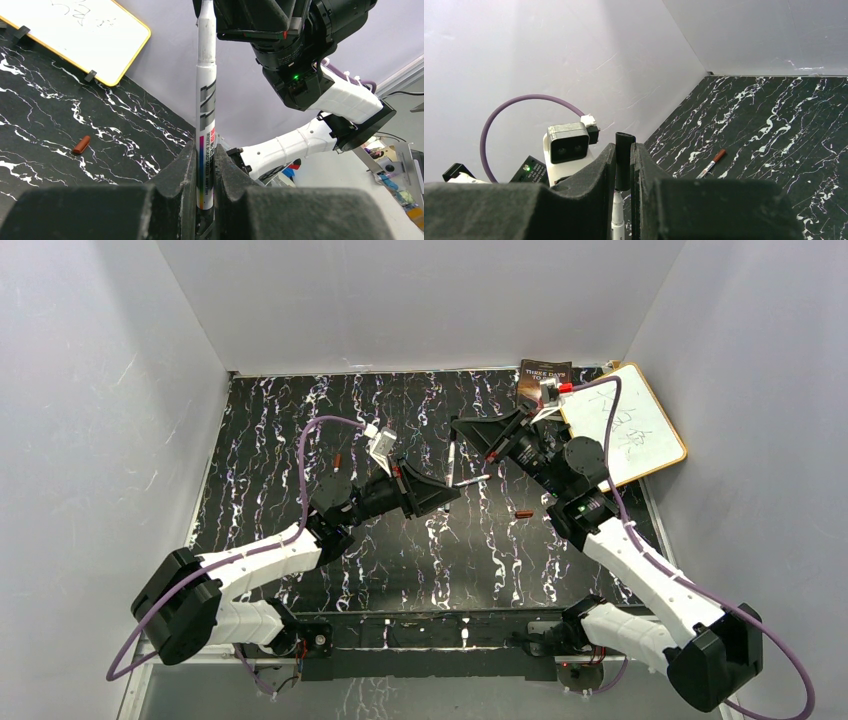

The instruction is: Insert the pens into the pen caps

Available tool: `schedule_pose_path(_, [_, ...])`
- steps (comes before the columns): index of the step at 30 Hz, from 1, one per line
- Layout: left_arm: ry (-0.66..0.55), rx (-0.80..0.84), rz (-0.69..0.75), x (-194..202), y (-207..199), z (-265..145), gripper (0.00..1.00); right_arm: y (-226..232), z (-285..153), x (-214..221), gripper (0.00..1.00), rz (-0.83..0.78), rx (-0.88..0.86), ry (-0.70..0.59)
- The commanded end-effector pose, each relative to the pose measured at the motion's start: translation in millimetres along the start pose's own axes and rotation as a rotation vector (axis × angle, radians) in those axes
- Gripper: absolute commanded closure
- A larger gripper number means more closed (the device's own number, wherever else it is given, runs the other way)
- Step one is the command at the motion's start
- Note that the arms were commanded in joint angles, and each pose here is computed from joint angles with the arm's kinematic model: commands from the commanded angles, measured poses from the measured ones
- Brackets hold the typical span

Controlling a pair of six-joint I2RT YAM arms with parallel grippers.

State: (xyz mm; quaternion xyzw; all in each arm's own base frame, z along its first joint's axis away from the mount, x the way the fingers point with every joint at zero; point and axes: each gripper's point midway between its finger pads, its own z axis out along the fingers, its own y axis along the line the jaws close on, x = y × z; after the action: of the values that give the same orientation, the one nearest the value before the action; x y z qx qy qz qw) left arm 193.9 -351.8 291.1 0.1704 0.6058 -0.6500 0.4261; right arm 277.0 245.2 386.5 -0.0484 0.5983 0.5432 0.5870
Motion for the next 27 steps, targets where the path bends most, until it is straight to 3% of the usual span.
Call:
schedule_pose_path(1, [-0.072,0.073,0.066,-29,-26,6,1.0,18,-5,-11,1.0,-0.029,-0.05,-0.029])
schedule_pose_path(27, [-0.118,0.049,0.048,-56,-15,7,1.0,18,-14,-6,1.0,-0.033,-0.048,-0.017])
